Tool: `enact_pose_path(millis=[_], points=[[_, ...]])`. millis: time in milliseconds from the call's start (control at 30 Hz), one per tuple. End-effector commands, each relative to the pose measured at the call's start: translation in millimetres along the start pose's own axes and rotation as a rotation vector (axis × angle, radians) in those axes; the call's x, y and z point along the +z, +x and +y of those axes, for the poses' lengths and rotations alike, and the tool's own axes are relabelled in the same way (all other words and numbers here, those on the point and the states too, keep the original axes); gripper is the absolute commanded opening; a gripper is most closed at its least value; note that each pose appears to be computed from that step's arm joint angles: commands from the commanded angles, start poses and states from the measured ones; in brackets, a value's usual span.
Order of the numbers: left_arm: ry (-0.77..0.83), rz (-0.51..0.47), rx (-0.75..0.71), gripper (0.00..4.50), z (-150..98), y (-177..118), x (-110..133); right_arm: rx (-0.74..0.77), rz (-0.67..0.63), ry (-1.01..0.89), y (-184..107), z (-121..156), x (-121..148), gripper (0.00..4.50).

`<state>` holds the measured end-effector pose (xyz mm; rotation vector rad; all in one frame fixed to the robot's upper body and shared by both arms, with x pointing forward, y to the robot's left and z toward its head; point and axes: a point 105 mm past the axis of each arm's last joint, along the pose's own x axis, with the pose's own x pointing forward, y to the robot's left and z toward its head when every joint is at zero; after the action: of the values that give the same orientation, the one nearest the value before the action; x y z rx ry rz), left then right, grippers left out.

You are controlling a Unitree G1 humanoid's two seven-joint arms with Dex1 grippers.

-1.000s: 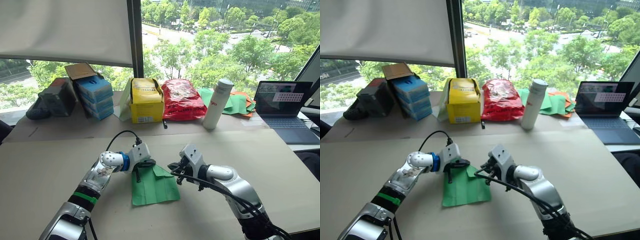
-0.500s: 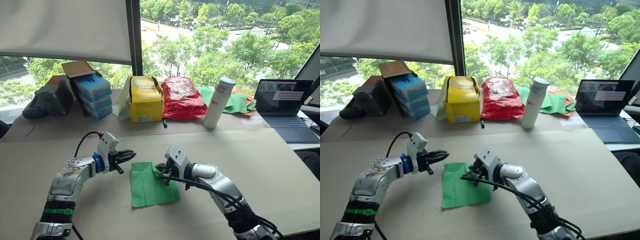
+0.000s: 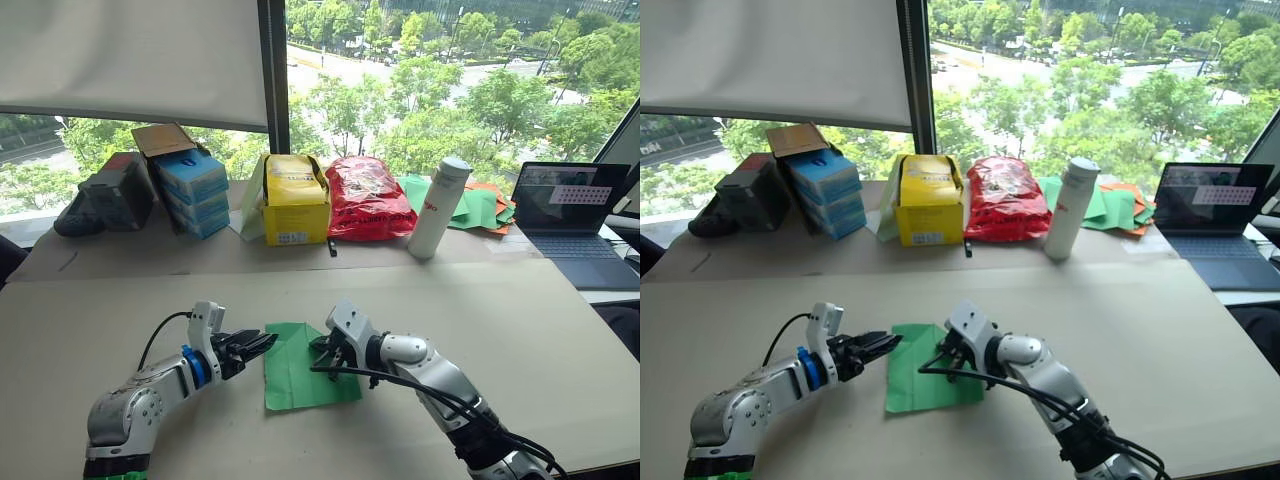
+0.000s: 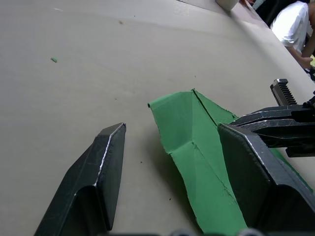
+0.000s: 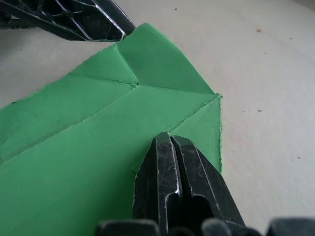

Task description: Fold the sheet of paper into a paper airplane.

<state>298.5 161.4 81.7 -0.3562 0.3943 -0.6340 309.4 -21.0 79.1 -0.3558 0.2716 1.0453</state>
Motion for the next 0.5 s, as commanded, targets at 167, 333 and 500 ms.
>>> enact_pose_path(millis=[167, 333, 500], points=[[0.053, -0.001, -0.031, 0.98, -9.9, 7.7, 2.2, 0.001, -0.017, 0.000, 0.7, -0.4, 3.1, 0.00], [0.112, -0.023, -0.038, 0.02, -13.4, 11.2, 10.9, -0.007, -0.022, 0.003, 1.2, -1.5, 4.3, 0.00], [0.286, -0.050, -0.060, 0.02, -22.2, 11.3, 23.7, -0.029, -0.036, 0.029, 1.3, -4.1, 6.7, 0.00]])
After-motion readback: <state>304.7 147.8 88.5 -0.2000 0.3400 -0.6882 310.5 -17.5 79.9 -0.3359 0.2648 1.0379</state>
